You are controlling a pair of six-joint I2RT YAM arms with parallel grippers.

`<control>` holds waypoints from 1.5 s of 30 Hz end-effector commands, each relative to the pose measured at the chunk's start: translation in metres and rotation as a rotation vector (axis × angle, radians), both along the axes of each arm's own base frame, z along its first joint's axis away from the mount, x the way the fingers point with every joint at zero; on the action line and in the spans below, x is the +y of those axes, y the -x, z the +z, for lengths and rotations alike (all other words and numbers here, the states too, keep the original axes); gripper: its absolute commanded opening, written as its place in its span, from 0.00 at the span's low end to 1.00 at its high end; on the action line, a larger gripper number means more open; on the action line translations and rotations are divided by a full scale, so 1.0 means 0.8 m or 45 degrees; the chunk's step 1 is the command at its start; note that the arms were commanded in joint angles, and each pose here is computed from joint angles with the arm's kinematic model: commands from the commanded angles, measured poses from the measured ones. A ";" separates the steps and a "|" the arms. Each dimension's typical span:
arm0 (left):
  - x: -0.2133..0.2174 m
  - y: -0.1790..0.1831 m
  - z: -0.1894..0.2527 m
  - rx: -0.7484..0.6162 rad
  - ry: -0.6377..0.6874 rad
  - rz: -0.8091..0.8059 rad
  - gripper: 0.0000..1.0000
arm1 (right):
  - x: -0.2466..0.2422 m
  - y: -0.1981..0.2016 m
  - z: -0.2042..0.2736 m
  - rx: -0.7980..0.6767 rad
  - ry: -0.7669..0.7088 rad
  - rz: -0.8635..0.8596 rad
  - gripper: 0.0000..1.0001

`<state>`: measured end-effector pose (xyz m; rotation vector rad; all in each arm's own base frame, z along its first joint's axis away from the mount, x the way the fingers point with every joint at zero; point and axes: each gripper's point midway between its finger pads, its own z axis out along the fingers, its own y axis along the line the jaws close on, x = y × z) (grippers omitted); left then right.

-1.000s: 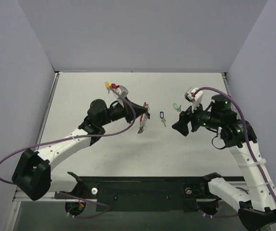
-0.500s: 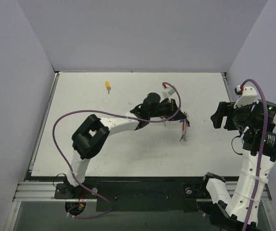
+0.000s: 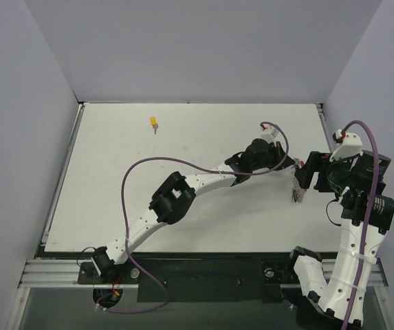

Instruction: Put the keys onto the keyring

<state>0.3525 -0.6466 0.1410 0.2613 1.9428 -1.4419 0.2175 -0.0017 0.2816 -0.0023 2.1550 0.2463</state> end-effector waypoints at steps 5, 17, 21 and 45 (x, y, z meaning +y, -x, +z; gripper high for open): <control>0.014 -0.046 0.025 -0.010 0.030 0.153 0.33 | -0.002 -0.006 -0.013 0.020 -0.037 -0.017 0.70; 0.270 -0.048 0.196 -0.576 -0.182 0.457 0.78 | 0.009 0.000 -0.035 0.044 -0.039 0.091 0.70; 0.373 -0.014 0.247 -0.594 -0.122 0.310 0.80 | 0.007 -0.007 -0.042 0.015 -0.039 0.094 0.70; 0.631 0.075 0.186 -0.729 -0.509 0.743 0.86 | -0.060 -0.028 -0.005 -0.184 -0.234 -0.588 0.90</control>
